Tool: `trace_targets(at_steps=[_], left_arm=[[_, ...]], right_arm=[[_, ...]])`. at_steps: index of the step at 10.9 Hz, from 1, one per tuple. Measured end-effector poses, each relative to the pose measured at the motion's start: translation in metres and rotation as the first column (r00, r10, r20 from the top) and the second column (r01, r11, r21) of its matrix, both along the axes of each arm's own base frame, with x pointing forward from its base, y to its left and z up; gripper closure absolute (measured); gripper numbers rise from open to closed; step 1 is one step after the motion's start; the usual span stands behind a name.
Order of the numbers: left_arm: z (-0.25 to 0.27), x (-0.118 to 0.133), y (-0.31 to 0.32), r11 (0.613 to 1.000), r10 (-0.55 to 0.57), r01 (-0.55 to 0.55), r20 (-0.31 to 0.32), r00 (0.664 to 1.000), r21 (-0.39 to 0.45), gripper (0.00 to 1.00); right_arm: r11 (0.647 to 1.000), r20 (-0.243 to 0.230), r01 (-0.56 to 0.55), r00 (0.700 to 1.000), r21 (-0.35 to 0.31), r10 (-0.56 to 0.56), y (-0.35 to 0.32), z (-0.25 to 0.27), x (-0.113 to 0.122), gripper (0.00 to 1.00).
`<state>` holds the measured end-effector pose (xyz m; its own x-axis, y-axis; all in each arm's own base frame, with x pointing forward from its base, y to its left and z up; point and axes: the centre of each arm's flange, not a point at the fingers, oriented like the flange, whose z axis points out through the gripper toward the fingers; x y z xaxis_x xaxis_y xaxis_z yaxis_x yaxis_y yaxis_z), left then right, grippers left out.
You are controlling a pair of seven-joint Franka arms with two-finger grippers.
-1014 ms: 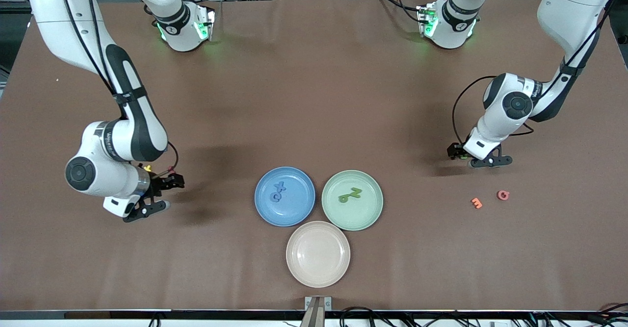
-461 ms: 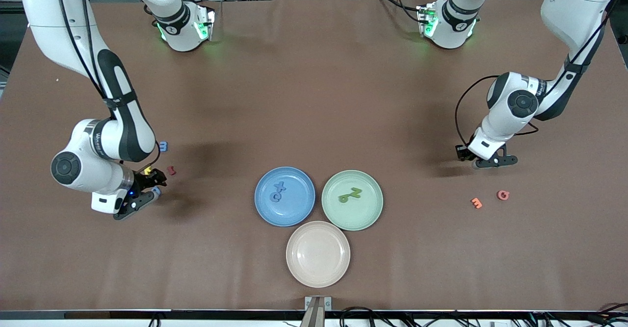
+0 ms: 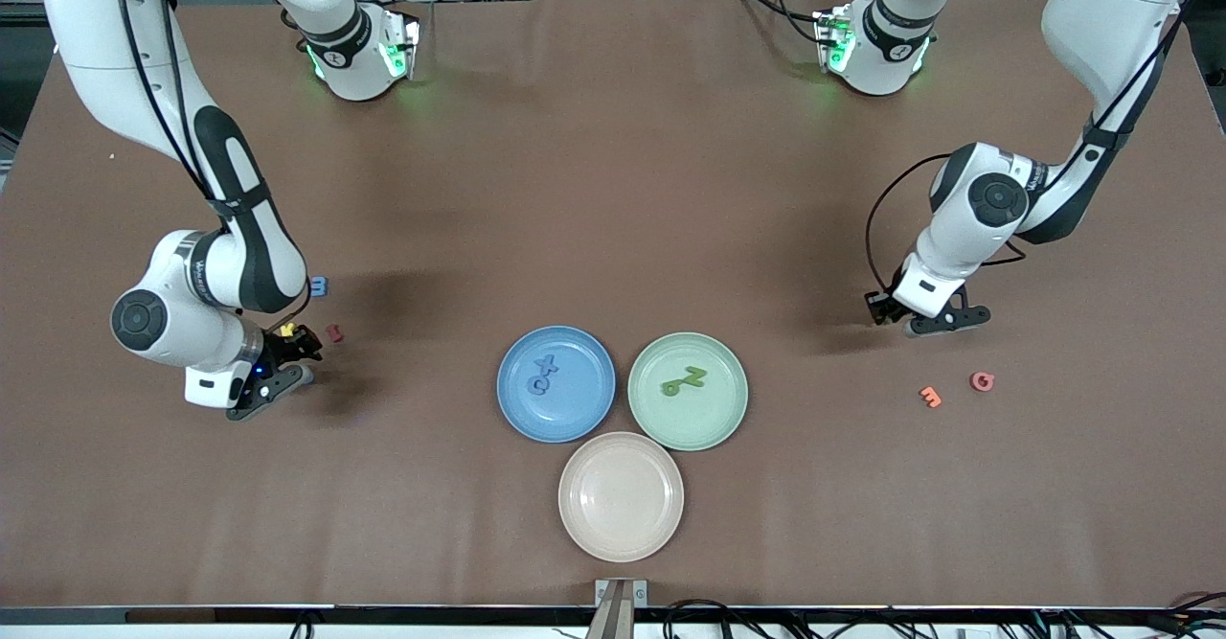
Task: Sort letters by color into matching plates
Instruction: 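Grasp the blue 6 with the right gripper while the left gripper drops the green u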
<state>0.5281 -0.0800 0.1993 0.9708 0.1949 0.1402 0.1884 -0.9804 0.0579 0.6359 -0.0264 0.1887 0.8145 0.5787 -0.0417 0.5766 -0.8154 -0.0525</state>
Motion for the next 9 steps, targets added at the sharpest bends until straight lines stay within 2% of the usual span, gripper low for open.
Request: trace_targets(at_steps=[3, 5, 9], left_arm=[[0.04, 0.024, -0.067, 0.983, 0.149, -0.141, 0.068, 0.986, -0.116, 0.73], [0.069, 0.041, -0.121, 0.948, 0.254, -0.23, 0.087, 0.963, -0.22, 0.73], [0.085, 0.059, -0.223, 0.865, 0.375, -0.337, 0.033, 0.927, -0.372, 0.73]], right_arm=[[1.0, 0.0, -0.006, 1.0, 0.0, 0.006, -0.003, -0.003, -0.001, 0.42], [1.0, 0.003, -0.008, 1.0, -0.001, 0.008, -0.003, -0.003, -0.001, 0.43], [1.0, 0.01, -0.011, 1.0, -0.001, 0.011, -0.001, -0.006, 0.0, 0.48]])
